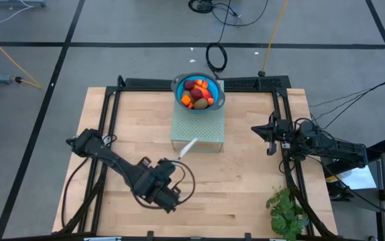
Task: Pick & Place Fruit
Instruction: Put the table knife on the shelf
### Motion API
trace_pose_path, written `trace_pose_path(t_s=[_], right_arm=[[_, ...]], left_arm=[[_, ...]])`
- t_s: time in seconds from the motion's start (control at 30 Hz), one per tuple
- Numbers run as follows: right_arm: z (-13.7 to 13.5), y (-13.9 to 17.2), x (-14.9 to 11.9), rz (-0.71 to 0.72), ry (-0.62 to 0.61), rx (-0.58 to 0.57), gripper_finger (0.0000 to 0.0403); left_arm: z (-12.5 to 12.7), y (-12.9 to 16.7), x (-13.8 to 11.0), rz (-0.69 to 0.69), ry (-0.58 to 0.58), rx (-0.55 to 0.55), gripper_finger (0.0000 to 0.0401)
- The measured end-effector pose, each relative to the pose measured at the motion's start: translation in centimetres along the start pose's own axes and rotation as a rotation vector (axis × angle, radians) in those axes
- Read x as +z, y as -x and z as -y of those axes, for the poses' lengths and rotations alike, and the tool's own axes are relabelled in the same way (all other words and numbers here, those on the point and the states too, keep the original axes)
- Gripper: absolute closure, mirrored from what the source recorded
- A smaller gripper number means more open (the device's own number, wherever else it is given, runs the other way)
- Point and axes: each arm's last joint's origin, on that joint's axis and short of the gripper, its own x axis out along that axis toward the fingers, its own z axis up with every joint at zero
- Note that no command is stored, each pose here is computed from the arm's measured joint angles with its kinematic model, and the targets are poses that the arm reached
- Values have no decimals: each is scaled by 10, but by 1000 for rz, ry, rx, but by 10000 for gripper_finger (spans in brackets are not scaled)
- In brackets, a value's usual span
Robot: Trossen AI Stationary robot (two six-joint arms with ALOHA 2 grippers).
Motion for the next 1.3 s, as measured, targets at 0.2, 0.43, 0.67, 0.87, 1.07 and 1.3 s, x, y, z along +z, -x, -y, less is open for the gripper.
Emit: trace_pose_path(t_s=[0.2, 0.43, 0.67, 0.87, 1.07, 1.3], right_arm=[[0, -1, -1, -6, -69, -2, 403], [0, -1, 0, -4, -162, -2, 403], [0, -1, 0, -5, -200, -3, 403], [0, -1, 0, -5, -211, -4, 403], [0, -1, -1, -5, -211, -4, 403], [0, -1, -1, -5, -211, -4, 403]], left_arm=[[-4, -3, 17, 2, -217, 11, 368], [-10, -11, 36, -1, -428, 31, 368], [-15, -17, 51, -1, -649, 56, 368], [-19, -20, 61, 9, -832, 86, 368], [-21, -21, 64, 20, -992, 114, 368], [-21, -21, 64, 28, -1023, 125, 368]])
